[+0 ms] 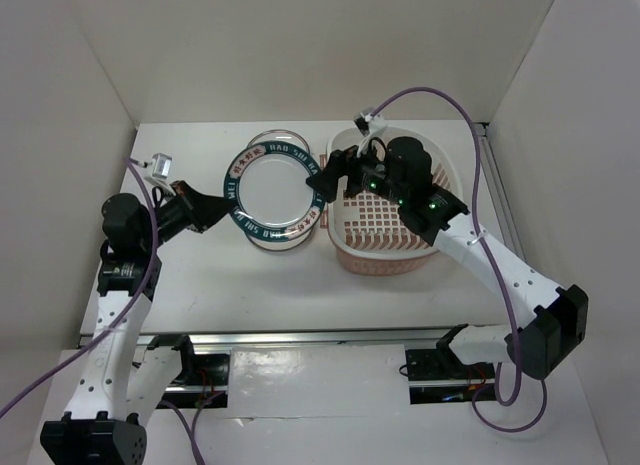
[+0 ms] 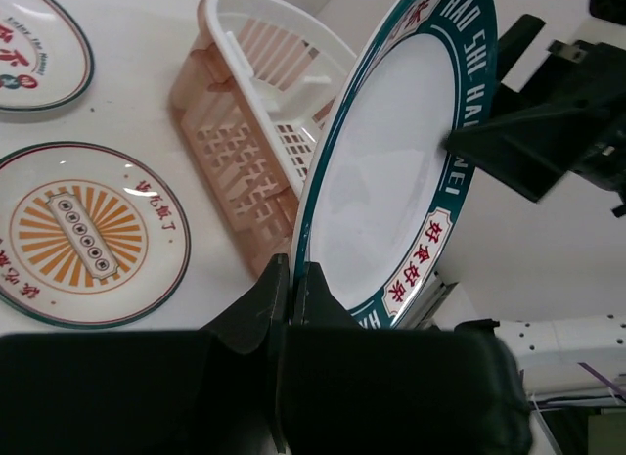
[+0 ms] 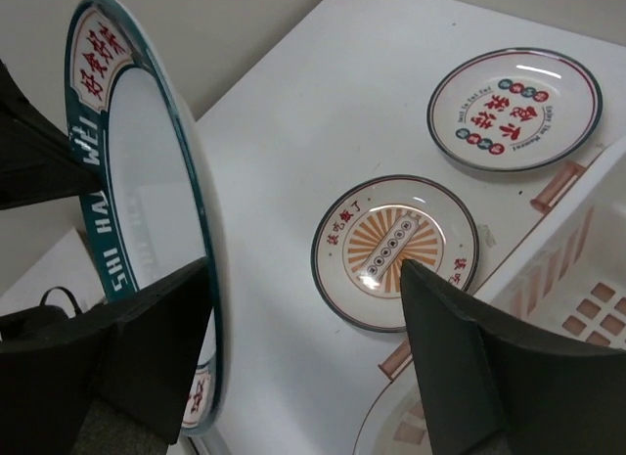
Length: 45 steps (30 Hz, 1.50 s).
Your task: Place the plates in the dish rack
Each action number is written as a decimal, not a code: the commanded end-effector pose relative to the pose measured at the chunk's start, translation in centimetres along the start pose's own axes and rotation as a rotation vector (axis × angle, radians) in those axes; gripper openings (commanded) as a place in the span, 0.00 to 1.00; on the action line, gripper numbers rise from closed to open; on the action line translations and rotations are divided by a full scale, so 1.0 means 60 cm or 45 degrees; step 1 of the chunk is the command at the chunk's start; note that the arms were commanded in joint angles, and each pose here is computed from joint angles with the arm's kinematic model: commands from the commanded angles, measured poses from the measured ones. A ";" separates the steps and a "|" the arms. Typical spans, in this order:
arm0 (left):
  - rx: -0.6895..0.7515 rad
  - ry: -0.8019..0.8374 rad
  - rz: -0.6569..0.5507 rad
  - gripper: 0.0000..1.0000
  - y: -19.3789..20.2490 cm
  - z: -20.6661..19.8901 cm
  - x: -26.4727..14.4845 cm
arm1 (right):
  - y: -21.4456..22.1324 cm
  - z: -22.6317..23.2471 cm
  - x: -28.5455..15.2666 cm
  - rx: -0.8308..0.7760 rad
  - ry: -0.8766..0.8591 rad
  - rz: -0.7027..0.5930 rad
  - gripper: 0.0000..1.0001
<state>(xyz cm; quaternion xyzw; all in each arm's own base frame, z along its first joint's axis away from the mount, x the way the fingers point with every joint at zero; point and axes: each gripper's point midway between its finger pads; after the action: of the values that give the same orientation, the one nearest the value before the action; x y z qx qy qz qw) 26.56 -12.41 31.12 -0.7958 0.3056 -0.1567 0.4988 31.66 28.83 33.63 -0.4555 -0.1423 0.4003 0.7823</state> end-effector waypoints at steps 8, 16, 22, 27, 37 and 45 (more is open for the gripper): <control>0.046 0.182 -0.075 0.00 -0.024 -0.046 0.013 | 0.019 0.027 0.019 0.042 -0.089 0.021 0.00; 0.046 -0.011 -0.030 1.00 -0.009 -0.002 0.017 | -0.072 0.014 -0.048 0.034 0.153 -0.206 0.00; 0.107 -0.314 0.030 1.00 -0.013 0.040 -0.017 | -0.145 -0.055 -0.159 0.034 0.623 -0.438 0.00; 0.134 -0.506 0.087 1.00 0.005 0.073 -0.048 | -0.170 -0.107 -0.251 0.071 1.001 -0.557 0.00; 0.119 -0.597 0.128 1.00 0.038 0.102 -0.059 | -0.098 -0.210 -0.278 0.036 1.482 -0.474 0.00; 0.139 -0.606 0.114 1.00 0.037 0.101 -0.065 | -0.031 -0.257 -0.228 -0.014 1.551 -0.293 0.00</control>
<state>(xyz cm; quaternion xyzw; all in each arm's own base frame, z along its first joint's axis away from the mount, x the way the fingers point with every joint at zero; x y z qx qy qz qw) 26.17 -6.63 25.91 -0.7775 0.2195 0.0558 0.5866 32.47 9.06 28.61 -0.5981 0.2777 0.0085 0.7517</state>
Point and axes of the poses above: each gripper's point midway between its finger pads, its own x axis out along the fingers, its own z axis along the line the jaws close on, y = z × x, and after that the axes turned 14 degrees about x, right-handed
